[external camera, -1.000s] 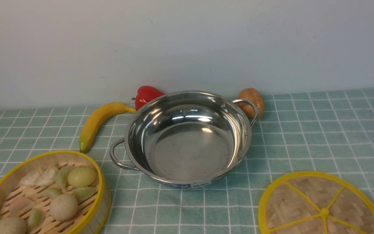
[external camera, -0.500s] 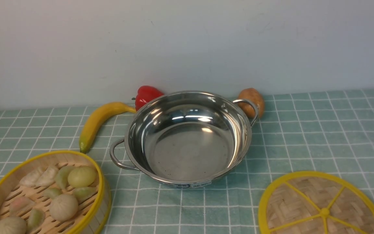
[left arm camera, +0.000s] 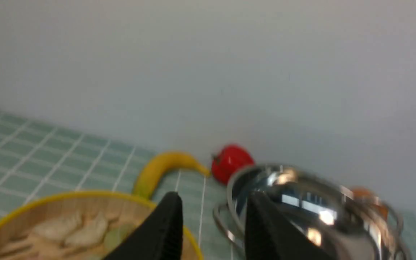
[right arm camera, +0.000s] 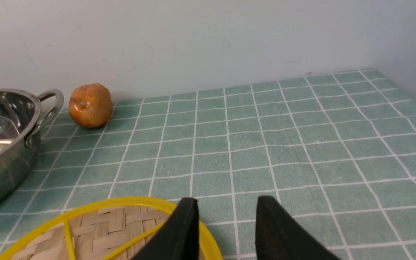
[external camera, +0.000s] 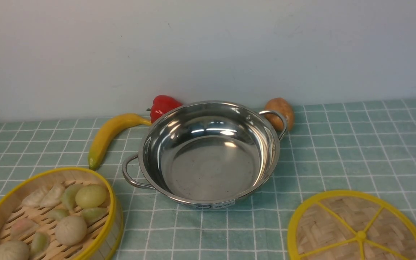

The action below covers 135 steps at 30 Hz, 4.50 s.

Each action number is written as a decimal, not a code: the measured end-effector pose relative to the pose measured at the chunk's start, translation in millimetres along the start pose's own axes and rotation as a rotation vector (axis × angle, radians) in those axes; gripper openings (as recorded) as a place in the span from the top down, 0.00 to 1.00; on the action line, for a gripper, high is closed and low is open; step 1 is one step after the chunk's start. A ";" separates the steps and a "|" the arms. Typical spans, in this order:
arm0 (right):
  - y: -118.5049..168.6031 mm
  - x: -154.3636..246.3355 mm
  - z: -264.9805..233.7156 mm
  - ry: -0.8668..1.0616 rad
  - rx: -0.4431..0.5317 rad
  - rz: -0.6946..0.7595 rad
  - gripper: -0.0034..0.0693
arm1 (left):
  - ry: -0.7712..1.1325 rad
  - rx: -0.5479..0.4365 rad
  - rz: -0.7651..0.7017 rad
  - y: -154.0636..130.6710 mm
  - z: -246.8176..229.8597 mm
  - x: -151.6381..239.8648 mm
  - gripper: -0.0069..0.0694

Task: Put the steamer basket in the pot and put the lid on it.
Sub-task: Use the left arm to lift the steamer closest to it, then use the left arm to put the steamer into the iron steamer pot in the middle

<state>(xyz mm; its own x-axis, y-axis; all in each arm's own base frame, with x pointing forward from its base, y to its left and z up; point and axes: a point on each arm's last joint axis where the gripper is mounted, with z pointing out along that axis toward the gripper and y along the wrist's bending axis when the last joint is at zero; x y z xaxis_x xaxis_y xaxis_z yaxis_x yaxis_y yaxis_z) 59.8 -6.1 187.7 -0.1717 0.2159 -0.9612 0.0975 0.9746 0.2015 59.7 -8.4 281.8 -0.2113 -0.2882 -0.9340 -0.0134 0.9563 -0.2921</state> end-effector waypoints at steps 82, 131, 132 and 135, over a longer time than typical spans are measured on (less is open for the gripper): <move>0.0 0.0 0.0 0.000 0.000 0.000 0.62 | 1.438 0.295 0.484 14.9 240.8 72.6 0.85; 0.0 0.0 0.0 0.000 0.000 0.000 0.62 | 1.021 0.830 1.405 -175.4 308.5 61.5 0.87; 0.0 0.0 0.0 0.000 0.000 0.000 0.62 | 1.030 0.832 1.405 -174.8 309.8 64.4 0.87; 0.0 0.0 0.0 0.000 0.000 0.000 0.62 | 1.040 0.833 1.404 -174.1 311.5 68.4 0.87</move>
<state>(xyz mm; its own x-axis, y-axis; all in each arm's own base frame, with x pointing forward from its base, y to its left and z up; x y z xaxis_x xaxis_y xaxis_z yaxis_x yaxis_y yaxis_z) 59.8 -6.1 187.7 -0.1717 0.2159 -0.9612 0.0975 0.9746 0.2015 352.0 -209.9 204.7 -0.0673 0.9823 -0.1750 0.9862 0.0921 0.1379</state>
